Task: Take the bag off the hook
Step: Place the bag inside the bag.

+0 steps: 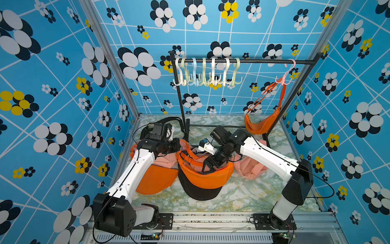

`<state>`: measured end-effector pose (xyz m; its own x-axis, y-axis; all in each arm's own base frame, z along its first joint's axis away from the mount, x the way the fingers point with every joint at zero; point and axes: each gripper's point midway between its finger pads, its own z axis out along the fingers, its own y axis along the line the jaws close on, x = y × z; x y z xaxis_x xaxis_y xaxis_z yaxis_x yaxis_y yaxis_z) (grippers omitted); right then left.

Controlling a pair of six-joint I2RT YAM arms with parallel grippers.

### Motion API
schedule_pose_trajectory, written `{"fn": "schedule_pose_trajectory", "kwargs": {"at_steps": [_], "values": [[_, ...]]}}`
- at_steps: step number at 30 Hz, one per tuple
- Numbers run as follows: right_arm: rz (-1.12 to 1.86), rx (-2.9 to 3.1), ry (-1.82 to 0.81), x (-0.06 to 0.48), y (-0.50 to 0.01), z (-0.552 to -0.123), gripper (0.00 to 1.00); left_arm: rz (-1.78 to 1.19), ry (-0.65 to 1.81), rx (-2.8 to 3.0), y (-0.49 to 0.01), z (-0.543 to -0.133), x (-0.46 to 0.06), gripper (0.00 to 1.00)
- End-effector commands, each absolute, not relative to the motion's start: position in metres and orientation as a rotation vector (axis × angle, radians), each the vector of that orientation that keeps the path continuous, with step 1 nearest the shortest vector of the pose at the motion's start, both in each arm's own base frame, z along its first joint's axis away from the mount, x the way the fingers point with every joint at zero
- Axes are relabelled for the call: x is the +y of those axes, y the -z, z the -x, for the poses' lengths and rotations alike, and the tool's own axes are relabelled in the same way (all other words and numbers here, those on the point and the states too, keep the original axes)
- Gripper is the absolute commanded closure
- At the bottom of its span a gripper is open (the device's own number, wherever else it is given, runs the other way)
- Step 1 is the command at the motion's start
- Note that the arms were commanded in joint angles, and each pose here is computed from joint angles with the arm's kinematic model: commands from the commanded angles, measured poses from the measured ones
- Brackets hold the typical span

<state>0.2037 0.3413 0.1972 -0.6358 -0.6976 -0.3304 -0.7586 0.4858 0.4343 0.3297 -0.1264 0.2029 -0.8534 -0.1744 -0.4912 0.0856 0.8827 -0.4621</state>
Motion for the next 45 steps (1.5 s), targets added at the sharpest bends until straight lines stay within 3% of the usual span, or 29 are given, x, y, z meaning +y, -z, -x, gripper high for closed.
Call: {"fn": "schedule_pose_trajectory", "kwargs": {"at_steps": [1, 5, 12, 15, 19, 21, 23, 24, 30, 35, 38, 45], "values": [[1.374, 2.591, -0.603, 0.338, -0.182, -0.211, 0.14, 0.044, 0.642, 2.492, -0.211, -0.335, -0.125, 1.0], [1.409, 2.559, -0.545, 0.347, -0.173, -0.208, 0.26, 0.046, 0.641, 2.487, -0.211, -0.335, -0.123, 1.0], [1.472, 2.536, -0.616, 0.363, -0.172, -0.182, 0.22, 0.059, 0.667, 2.478, -0.212, -0.341, -0.12, 1.0], [1.489, 2.536, -0.496, 0.361, -0.16, -0.182, 0.3, 0.058, 0.671, 2.471, -0.213, -0.343, -0.121, 1.0], [1.46, 2.564, -0.366, 0.354, -0.145, -0.192, 0.51, 0.058, 0.686, 2.463, -0.217, -0.344, -0.122, 1.0], [1.455, 2.557, -0.356, 0.354, -0.145, -0.194, 0.69, 0.055, 0.692, 2.462, -0.219, -0.343, -0.122, 1.0], [1.444, 2.54, -0.359, 0.355, -0.149, -0.196, 0.93, 0.053, 0.696, 2.459, -0.222, -0.342, -0.122, 1.0], [1.445, 2.531, -0.367, 0.356, -0.151, -0.196, 0.99, 0.052, 0.699, 2.459, -0.224, -0.341, -0.123, 1.0], [1.496, 2.476, -0.498, 0.362, -0.182, -0.183, 1.0, 0.052, 0.744, 2.433, -0.244, -0.327, -0.125, 1.0], [1.625, 2.513, -0.953, 0.38, -0.212, -0.13, 1.0, 0.05, 0.727, 2.448, -0.26, -0.302, -0.12, 1.0], [1.664, 2.546, -1.095, 0.383, -0.213, -0.114, 1.0, 0.059, 0.685, 2.456, -0.265, -0.286, -0.111, 1.0], [1.613, 2.585, -1.499, 0.399, -0.201, -0.118, 1.0, 0.15, 0.7, 2.541, -0.222, -0.266, -0.108, 1.0]]}}
